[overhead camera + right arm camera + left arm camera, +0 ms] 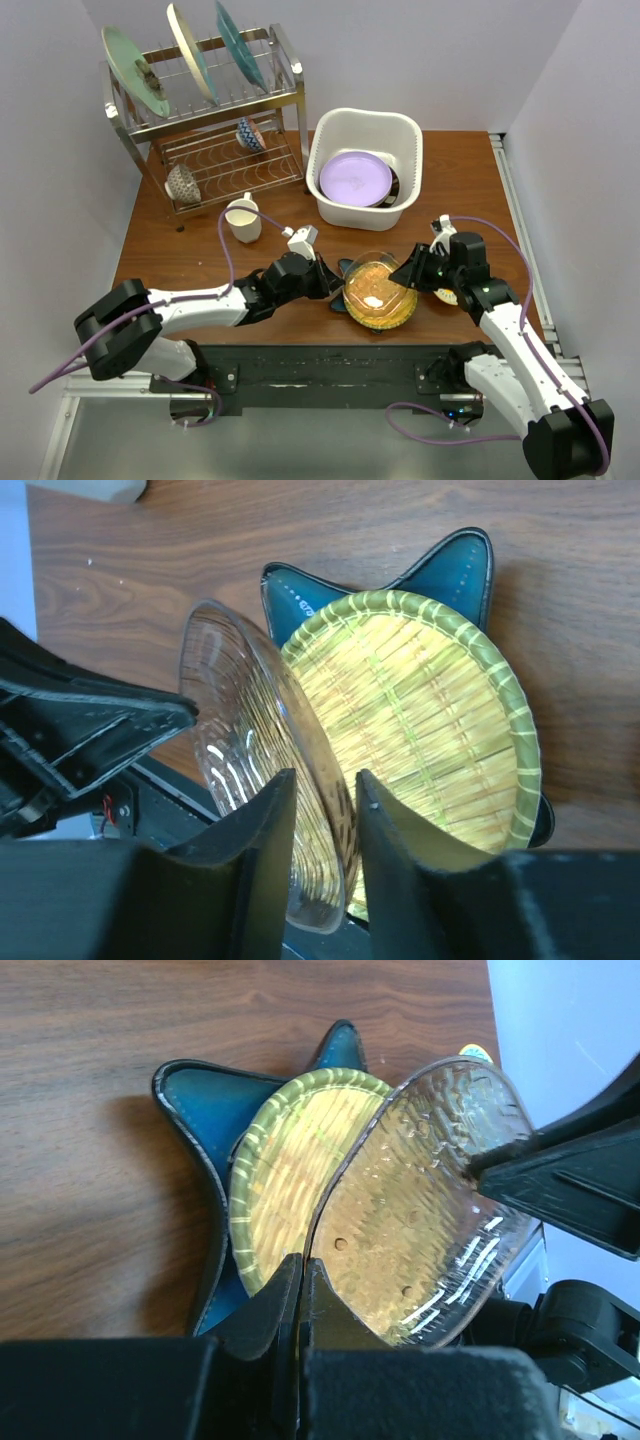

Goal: Place the plates into the plastic bin on the countertop
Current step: Pick up the plate from the corner of the board.

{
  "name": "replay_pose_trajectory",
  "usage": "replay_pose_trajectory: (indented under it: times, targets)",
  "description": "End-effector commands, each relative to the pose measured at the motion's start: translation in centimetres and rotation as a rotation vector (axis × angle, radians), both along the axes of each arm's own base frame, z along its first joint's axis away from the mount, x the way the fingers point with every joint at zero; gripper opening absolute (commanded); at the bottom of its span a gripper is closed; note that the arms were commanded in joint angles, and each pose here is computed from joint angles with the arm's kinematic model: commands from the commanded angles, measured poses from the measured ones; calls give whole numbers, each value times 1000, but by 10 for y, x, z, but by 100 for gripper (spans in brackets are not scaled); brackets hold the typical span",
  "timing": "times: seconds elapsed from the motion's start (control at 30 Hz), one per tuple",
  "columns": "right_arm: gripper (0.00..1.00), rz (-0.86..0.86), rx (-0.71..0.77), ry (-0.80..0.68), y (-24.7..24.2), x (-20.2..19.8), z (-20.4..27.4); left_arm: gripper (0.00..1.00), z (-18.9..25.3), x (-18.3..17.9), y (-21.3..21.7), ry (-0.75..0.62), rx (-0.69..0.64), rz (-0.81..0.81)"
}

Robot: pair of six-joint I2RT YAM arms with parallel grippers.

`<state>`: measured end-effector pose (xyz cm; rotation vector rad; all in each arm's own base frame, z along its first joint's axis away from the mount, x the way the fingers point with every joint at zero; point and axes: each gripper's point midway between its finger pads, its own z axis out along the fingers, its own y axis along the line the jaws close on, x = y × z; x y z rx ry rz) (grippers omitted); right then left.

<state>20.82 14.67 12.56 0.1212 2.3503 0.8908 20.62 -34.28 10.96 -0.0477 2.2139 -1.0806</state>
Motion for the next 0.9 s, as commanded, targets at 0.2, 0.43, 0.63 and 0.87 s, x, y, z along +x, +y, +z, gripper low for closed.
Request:
replay_pose_trajectory:
  times: [0.2, 0.43, 0.63, 0.87]
  targets:
    - [1, 75, 106, -17, 19, -3, 11, 0, 24, 5, -18, -40, -117, -40]
    - [0, 70, 63, -15, 14, -2, 9, 51, 27, 9, -18, -65, -92, -42]
    - [0, 60, 58, -14, 12, -3, 5, 92, 25, 9, -10, -78, -64, -28]
    - [0, 65, 64, -13, 15, 1, 4, 99, 33, 9, 15, -96, -25, 44]
